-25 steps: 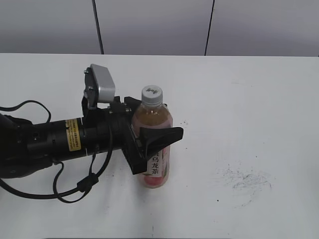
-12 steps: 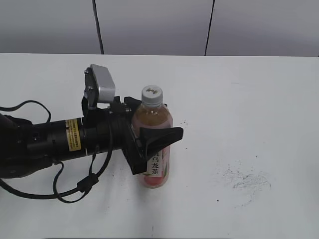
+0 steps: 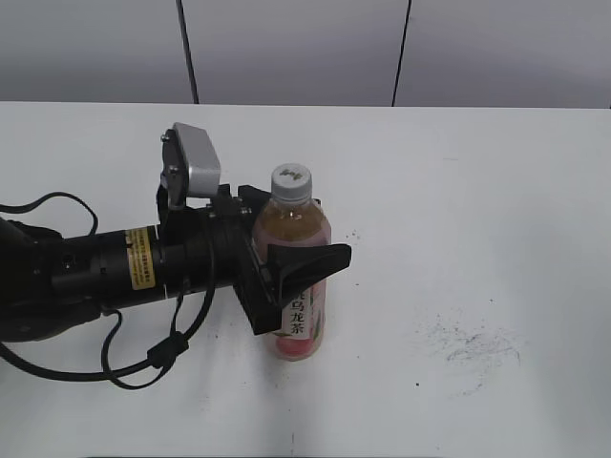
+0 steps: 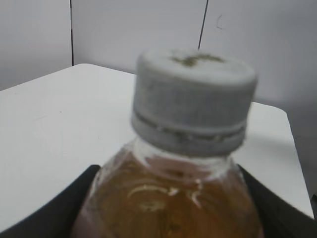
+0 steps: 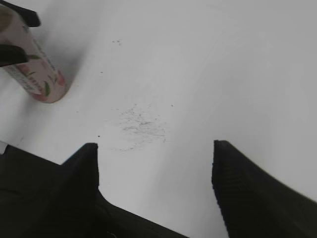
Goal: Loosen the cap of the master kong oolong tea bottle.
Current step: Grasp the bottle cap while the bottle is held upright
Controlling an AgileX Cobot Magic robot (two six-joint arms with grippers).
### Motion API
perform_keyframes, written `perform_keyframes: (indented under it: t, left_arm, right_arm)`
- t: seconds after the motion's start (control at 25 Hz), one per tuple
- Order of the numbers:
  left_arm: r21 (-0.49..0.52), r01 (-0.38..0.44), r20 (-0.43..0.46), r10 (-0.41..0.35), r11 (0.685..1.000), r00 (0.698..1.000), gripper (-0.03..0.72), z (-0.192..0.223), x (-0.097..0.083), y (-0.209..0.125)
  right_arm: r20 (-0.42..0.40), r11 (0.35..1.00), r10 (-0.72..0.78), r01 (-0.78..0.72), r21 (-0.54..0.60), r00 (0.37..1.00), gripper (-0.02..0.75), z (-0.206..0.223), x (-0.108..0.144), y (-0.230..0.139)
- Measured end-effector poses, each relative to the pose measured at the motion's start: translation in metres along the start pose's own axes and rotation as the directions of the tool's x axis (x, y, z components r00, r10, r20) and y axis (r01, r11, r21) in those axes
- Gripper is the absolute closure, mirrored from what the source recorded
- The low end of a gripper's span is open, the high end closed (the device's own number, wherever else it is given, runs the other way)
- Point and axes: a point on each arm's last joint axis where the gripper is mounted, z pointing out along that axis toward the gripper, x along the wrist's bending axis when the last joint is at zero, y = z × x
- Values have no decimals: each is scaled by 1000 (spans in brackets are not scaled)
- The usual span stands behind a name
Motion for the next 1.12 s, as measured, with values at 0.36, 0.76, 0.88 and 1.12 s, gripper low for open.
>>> perform_keyframes:
  t: [0.36, 0.76, 0.88, 1.12]
  left_arm:
    - [-1, 0, 2, 0, 1000, 1000, 242, 0, 0, 0]
    - [-1, -2, 3, 2, 1000, 1000, 242, 0, 0, 0]
    - [-1, -2, 4, 2, 1000, 1000, 242, 0, 0, 0]
    - [-1, -2, 5, 2, 1000, 1000, 242, 0, 0, 0]
  right_arm:
    - [-307, 950, -205, 265, 165, 929, 202, 55, 14, 97]
    - [-389, 896, -270, 378, 232, 881, 204, 127, 82, 180]
    - [-352, 897, -278, 373, 238, 894, 239, 143, 110, 196]
    - [-359, 896, -188, 309, 319, 914, 333, 167, 156, 190]
